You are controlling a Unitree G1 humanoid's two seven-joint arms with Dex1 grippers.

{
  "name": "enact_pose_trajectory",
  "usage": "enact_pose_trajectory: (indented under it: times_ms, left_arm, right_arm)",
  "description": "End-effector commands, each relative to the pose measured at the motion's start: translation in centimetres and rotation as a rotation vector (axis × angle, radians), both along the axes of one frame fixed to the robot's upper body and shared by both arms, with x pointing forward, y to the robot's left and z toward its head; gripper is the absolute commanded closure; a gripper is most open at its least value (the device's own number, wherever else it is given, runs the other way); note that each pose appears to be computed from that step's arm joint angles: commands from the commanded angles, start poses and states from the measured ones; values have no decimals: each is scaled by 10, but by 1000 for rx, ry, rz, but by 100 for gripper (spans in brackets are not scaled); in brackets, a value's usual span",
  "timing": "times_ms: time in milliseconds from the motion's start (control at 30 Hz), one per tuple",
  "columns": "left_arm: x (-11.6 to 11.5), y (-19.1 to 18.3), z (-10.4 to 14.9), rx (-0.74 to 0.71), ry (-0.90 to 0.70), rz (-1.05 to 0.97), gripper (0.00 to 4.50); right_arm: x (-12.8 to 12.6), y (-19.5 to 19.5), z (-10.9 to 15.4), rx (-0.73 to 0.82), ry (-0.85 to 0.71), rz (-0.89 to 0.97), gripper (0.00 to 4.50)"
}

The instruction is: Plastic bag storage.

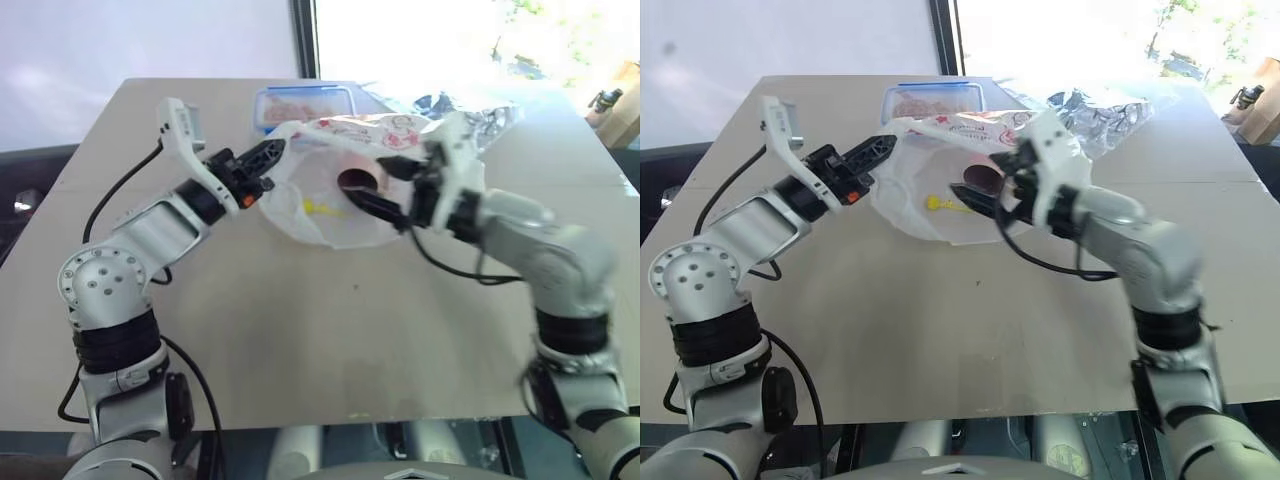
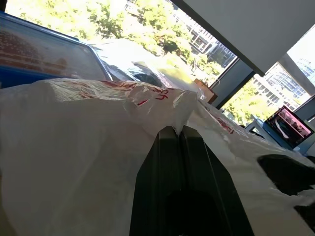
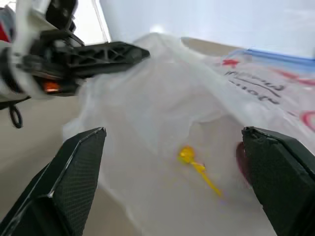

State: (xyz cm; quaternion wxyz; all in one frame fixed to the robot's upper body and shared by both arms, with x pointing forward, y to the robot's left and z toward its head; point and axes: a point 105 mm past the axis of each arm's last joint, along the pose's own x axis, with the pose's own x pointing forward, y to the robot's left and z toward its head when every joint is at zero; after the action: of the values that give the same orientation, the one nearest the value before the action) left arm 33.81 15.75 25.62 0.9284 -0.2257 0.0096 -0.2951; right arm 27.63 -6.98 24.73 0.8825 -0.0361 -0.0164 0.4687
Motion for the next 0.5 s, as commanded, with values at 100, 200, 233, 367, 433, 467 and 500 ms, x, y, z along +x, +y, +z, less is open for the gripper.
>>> enact_pose_trajectory:
  times_ms: [100,200,233,367,433,467,500]
  left_arm:
    - [7,-10,4,17,-34,-48,450]
    - [12,-12,4,17,-35,-64,450]
    - [13,-13,4,16,-36,-72,450]
    - [15,-21,6,25,-48,-112,450]
    - [15,-24,6,33,-54,-120,450]
    - [15,-24,6,35,-56,-122,450]
    - [14,-23,7,36,-58,-123,450]
  right_arm:
    - [-35,-39,-1,-129,-73,-164,3]
    - [-27,-68,10,-148,-108,-363,3]
    - [-24,-76,9,-184,-106,-422,3]
    - [-3,-77,-4,-176,-51,-502,3]
    - [9,-73,-6,-128,-29,-522,3]
    - [12,-73,-8,-140,-29,-531,3]
    - [18,-71,-10,-153,-30,-541,3]
